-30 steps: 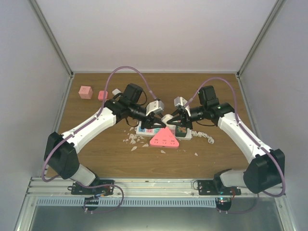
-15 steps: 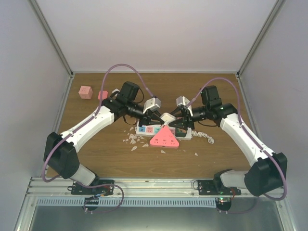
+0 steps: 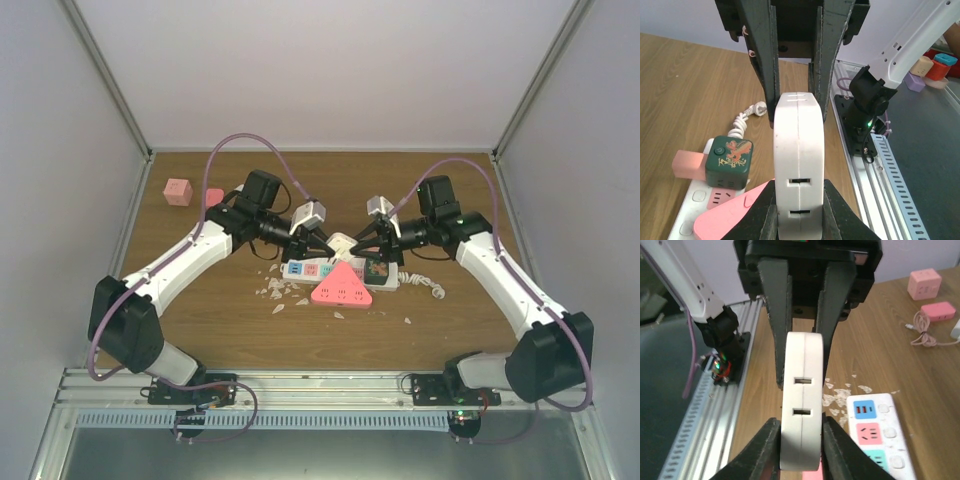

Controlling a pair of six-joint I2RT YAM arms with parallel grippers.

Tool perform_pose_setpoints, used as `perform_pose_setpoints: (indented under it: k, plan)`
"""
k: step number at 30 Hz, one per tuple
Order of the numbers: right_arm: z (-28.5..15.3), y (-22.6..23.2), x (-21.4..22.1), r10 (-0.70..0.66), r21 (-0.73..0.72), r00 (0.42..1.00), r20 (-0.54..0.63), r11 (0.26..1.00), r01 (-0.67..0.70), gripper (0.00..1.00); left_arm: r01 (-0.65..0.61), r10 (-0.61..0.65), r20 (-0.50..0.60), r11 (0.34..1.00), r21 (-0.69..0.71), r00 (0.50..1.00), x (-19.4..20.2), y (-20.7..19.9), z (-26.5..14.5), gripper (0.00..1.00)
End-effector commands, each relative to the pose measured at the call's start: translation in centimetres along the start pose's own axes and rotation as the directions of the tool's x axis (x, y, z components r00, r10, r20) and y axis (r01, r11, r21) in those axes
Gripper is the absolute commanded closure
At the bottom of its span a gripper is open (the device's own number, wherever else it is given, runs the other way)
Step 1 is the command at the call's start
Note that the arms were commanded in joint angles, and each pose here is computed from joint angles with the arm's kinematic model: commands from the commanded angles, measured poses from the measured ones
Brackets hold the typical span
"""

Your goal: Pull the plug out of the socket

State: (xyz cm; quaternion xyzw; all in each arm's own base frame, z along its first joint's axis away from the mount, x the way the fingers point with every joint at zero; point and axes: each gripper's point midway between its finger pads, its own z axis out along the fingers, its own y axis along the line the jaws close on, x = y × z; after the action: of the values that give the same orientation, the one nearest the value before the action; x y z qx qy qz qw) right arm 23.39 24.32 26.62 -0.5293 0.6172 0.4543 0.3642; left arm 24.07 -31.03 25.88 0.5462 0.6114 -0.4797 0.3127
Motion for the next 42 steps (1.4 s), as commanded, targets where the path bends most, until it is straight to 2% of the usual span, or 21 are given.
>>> perform_pose_setpoints:
  k: [1,4,7,9,12,14,15,23,31,42]
  plan:
    - [-0.2,-0.5,-1.3,0.007,-0.023,0.999,0.035,1.000,-0.006,0.80,-0.079,0.079,0.042,0.997,0.006,0.996,-1.1,-1.0,-0.5,1.00]
    - [-0.1,-0.6,-1.3,0.016,-0.029,0.999,0.038,0.999,-0.015,0.82,-0.089,0.089,0.045,0.996,0.003,0.995,-1.2,-1.2,-0.6,1.00]
    - [0.0,-0.7,-1.5,0.022,-0.037,0.999,0.042,0.999,-0.021,0.92,-0.100,0.100,0.049,0.995,0.005,0.994,-1.4,-1.5,-0.6,0.97]
    - [0.0,-0.7,-1.7,0.023,-0.045,0.999,0.045,0.999,-0.021,0.98,-0.118,0.118,0.043,0.993,0.004,0.992,-1.4,-1.6,-0.7,0.78]
    - [-0.1,-0.3,-2.0,0.023,-0.067,0.998,0.053,0.998,-0.019,0.99,-0.153,0.154,0.015,0.988,-0.020,0.988,-0.9,-1.4,-1.0,0.50]
    - [-0.2,-0.1,-2.2,0.012,-0.074,0.998,0.056,0.997,-0.008,0.99,-0.175,0.175,0.001,0.983,-0.050,0.985,-0.5,-1.0,-1.3,0.39]
    - [-0.3,0.1,-2.3,0.002,-0.076,0.998,0.059,0.997,0.003,0.99,-0.190,0.190,-0.003,0.980,-0.063,0.982,-0.2,-0.9,-1.5,0.36]
    - [-0.6,1.6,-3.0,-0.012,-0.130,0.995,0.099,0.991,0.024,0.99,-0.246,0.248,0.007,0.963,-0.111,0.969,2.2,0.6,-2.7,0.33]
    - [-0.6,2.0,-3.2,0.022,-0.169,0.992,0.125,0.986,0.000,0.99,-0.179,0.189,0.062,0.974,-0.140,0.980,-0.5,0.8,-1.7,0.35]
    - [-0.3,1.0,-2.2,0.027,-0.113,0.994,0.104,0.994,-0.015,1.00,-0.146,0.159,0.106,0.982,-0.116,0.982,-3.2,0.2,-1.5,0.41]
